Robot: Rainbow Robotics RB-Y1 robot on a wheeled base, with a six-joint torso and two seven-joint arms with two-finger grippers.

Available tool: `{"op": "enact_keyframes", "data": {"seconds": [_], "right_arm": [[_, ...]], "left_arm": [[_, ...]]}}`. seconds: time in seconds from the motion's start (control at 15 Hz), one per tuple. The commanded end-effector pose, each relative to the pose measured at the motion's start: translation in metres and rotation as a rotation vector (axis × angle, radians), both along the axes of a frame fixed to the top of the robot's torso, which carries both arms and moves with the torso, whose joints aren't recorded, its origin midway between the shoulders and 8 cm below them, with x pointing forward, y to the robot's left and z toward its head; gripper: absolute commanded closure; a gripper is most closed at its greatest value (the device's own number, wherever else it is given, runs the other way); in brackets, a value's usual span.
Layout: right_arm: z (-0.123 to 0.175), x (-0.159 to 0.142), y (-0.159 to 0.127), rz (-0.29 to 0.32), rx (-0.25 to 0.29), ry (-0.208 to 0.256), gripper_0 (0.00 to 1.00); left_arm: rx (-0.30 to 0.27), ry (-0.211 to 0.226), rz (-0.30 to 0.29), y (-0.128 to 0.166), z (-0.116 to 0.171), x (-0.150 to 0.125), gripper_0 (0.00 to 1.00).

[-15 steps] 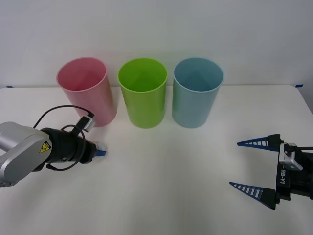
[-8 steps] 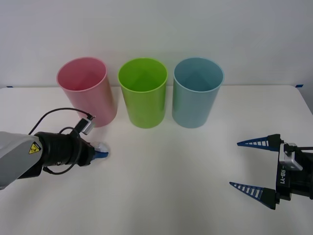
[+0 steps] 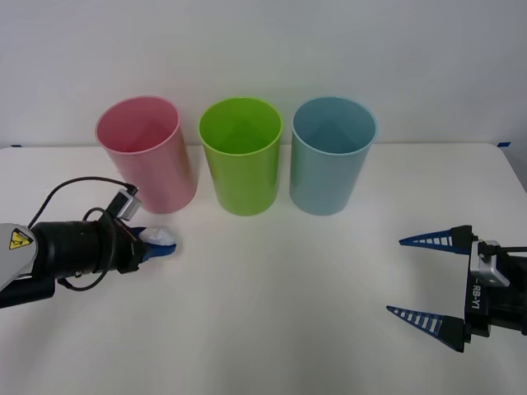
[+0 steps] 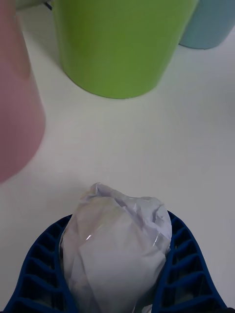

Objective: Put cans in the blue bin and PET bottles in the pink bin and trash in the green bin.

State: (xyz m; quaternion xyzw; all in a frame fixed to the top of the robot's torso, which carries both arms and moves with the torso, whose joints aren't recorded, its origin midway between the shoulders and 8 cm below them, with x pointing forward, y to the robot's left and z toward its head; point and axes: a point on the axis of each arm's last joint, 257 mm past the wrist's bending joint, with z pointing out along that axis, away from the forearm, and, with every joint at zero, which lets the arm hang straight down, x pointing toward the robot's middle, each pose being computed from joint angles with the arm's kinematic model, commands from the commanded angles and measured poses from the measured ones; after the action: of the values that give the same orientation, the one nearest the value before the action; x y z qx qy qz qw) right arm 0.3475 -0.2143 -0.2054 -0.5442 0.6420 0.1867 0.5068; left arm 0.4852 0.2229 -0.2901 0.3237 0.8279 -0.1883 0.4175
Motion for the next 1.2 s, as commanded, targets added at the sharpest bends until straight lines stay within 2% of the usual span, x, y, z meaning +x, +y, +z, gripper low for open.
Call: {"op": "enact_keyframes", "data": {"seconds": [0.07,0.2,0.33,0.6,0.73,0.87,1.07,1.2], "right_arm": [[0.000,0.000,0.000,0.000,0.000,0.000,0.00],[0.000,0.000,0.000,0.000,0.000,0.000,0.00],[0.000,0.000,0.000,0.000,0.000,0.000,0.00],[0.000,0.000,0.000,0.000,0.000,0.000,0.00],[0.000,0.000,0.000,0.000,0.000,0.000,0.00],[0.000,0.000,0.000,0.000,0.000,0.000,0.00],[0.000,0.000,0.000,0.000,0.000,0.000,0.00],[0.000,0.000,0.000,0.000,0.000,0.000,0.00]], "left_arm": [[-0.071,-0.066,-0.056,-0.009,0.020,-0.005,1.00],[-0.101,-0.126,-0.080,-0.006,0.035,-0.006,1.00],[-0.208,-0.159,-0.150,-0.019,0.061,-0.020,1.00],[-0.325,-0.303,-0.207,-0.028,0.116,-0.029,1.00],[-0.364,-0.349,-0.208,-0.029,0.143,-0.032,1.00],[-0.421,-0.373,-0.208,-0.035,0.165,-0.033,1.00],[-0.458,-0.446,-0.162,-0.038,0.203,-0.023,1.00],[-0.460,-0.498,-0.133,-0.039,0.228,-0.018,1.00]]}}
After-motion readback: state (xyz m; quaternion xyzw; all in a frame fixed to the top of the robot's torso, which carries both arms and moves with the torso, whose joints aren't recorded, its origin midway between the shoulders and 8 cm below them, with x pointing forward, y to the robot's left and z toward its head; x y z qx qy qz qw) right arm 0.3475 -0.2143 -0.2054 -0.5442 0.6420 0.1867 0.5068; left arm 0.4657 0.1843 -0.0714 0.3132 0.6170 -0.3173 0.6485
